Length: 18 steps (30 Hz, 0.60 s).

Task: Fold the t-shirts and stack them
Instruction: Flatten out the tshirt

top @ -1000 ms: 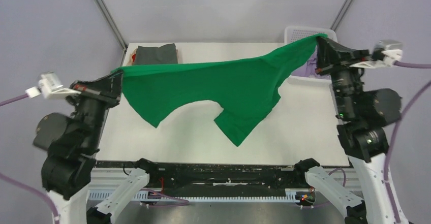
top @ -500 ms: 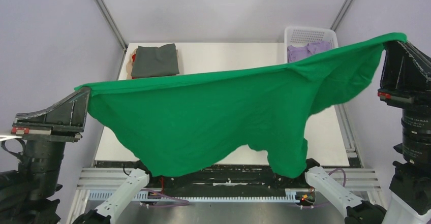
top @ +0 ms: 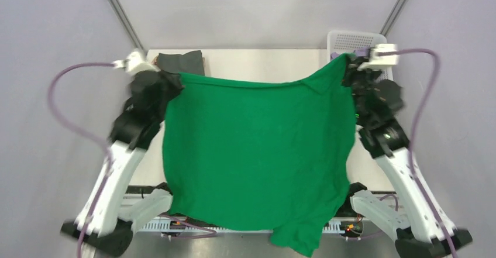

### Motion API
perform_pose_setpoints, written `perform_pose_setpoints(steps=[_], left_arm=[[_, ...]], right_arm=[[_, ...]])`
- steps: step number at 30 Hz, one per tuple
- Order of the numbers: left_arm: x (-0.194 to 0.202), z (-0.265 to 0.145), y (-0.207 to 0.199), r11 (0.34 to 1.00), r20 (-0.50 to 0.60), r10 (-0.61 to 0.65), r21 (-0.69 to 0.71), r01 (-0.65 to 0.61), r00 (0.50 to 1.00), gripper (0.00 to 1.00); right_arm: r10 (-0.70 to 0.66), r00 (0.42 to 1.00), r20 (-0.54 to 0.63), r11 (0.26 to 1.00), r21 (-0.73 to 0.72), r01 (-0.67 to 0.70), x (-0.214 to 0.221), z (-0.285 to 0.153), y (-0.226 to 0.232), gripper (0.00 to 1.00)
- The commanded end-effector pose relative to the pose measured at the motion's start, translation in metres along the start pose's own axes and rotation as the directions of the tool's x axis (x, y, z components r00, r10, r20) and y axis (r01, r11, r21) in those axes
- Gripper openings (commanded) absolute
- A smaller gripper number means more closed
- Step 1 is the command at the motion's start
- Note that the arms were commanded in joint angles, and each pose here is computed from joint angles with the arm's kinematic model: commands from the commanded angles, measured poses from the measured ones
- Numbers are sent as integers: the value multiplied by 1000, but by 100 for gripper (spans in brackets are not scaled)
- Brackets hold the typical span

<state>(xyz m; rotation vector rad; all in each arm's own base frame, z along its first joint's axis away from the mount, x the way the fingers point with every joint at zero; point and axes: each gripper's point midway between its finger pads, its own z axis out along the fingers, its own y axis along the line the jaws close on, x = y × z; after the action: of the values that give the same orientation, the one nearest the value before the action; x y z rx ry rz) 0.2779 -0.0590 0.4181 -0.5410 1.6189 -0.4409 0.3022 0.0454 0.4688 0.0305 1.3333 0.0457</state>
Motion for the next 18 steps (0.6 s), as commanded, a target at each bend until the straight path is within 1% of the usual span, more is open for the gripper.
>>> perform_pose_setpoints(steps=[1, 2, 3, 4, 5, 6, 7, 8, 9, 10, 11, 13, 15, 16, 18], left_arm=[[87, 86, 95, 904, -112, 140, -390, -173, 984, 10], [114, 107, 119, 868, -178, 150, -448, -216, 973, 11], [134, 119, 136, 844, -222, 149, -480, -241, 964, 14], [151, 132, 152, 825, -261, 138, -503, -256, 956, 16], [171, 145, 168, 809, -315, 122, -518, -278, 941, 17], [189, 158, 180, 798, -359, 106, -525, -295, 927, 18], [199, 168, 187, 793, -381, 90, -532, -298, 920, 25], [212, 178, 195, 790, -410, 71, -533, -303, 909, 52], [221, 187, 197, 792, -439, 57, -527, -308, 897, 76], [222, 193, 197, 788, -450, 48, -531, -311, 892, 98], [224, 196, 196, 787, -461, 47, -529, -317, 886, 100], [221, 200, 189, 803, -455, 47, -513, -304, 889, 100], [216, 198, 182, 821, -442, 47, -494, -287, 896, 100], [213, 196, 178, 830, -438, 46, -483, -279, 898, 100], [208, 189, 172, 843, -437, 42, -467, -267, 898, 100]], right_arm=[[-31, 986, -166, 987, 152, 56, 123, 25, -15, 0], [-13, 976, -215, 988, 150, 47, 158, 27, -11, 0], [1, 969, -249, 989, 145, 36, 185, 30, -7, 0], [8, 956, -294, 991, 131, 32, 214, 32, -1, 0], [3, 937, -350, 994, 107, 36, 244, 35, 6, 1], [2, 923, -384, 995, 89, 35, 261, 40, 12, 2], [-10, 905, -425, 997, 68, 43, 279, 47, 18, 4], [-27, 883, -469, 997, 54, 60, 295, 55, 23, 10], [-42, 859, -510, 996, 52, 79, 306, 60, 25, 25], [-55, 839, -541, 994, 47, 96, 313, 66, 27, 47], [-67, 823, -564, 993, 40, 109, 319, 71, 29, 67], [-72, 809, -583, 993, 35, 113, 321, 76, 31, 84], [-69, 810, -583, 995, 14, 95, 320, 72, 35, 96], [-63, 810, -583, 997, 0, 77, 319, 69, 38, 98], [-46, 806, -590, 999, -38, 29, 321, 59, 46, 98]])
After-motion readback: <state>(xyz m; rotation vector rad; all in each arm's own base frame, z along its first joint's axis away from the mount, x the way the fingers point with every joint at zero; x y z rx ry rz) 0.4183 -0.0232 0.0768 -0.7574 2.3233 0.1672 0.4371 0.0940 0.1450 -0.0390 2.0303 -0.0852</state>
